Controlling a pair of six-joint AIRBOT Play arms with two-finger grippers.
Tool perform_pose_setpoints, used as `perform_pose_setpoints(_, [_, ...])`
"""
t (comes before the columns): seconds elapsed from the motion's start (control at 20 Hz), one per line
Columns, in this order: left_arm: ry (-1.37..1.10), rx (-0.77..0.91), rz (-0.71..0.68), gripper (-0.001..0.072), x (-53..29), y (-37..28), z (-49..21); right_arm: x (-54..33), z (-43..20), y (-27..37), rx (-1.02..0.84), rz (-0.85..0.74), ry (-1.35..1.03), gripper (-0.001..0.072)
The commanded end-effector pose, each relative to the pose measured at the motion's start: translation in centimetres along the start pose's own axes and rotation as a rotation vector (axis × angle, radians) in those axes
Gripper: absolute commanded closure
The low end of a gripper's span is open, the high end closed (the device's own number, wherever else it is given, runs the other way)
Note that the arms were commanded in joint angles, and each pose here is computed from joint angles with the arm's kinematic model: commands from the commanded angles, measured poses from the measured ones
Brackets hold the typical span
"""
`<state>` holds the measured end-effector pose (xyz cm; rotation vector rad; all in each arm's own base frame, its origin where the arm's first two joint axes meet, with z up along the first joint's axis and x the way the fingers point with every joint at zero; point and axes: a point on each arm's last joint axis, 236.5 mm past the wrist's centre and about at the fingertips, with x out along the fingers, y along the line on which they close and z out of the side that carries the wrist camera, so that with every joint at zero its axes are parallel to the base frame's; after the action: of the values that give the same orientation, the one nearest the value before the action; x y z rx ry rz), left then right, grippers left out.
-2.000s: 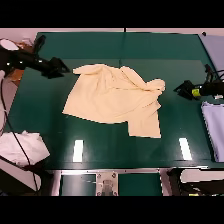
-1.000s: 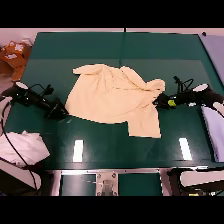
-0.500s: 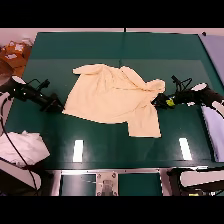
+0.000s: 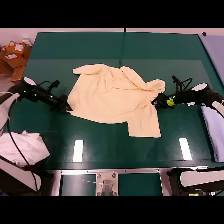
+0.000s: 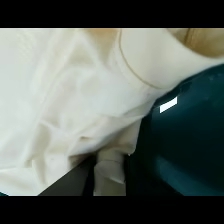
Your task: Fold the shirts.
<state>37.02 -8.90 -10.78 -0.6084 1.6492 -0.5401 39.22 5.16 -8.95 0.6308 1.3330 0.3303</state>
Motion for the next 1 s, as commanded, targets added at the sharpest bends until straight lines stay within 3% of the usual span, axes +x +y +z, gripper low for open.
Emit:
perform_pose_setpoints(0.0, [-0.018,0.037,-0.008,0.0685,-0.5,-1.6,1.0,0.1,-0.2,0.3,-0.007,0.004,0.009,0.0527])
perform_pose_setpoints(0.1, [-0.062,0.064,0.015,0.0686,-2.5,-2.7,1.8,0.1,-0.3,0.7,-0.025,0.017,0.013,0.0689])
perform_pose_setpoints(0.35, [-0.289,0.239,0.093,0.0686,-11.0,-8.9,2.8,-5.8,3.6,5.9,-0.145,0.07,-0.114,0.0691])
perform_pose_setpoints(0.6, [-0.732,0.565,0.18,0.0686,-27.0,-22.9,-1.4,-27.5,7.2,20.4,-0.467,0.053,-0.667,0.0692])
perform_pose_setpoints(0.8, [-1.125,0.867,0.247,0.0686,-38.8,-34.9,-12.1,-47.2,-0.6,31.9,-0.668,0.05,-1.247,0.0691])
perform_pose_setpoints(0.95, [-1.354,1.009,0.311,0.0685,-43.8,-39.7,-19.9,-56.1,-8.4,36.2,-0.717,0.073,-1.566,0.069])
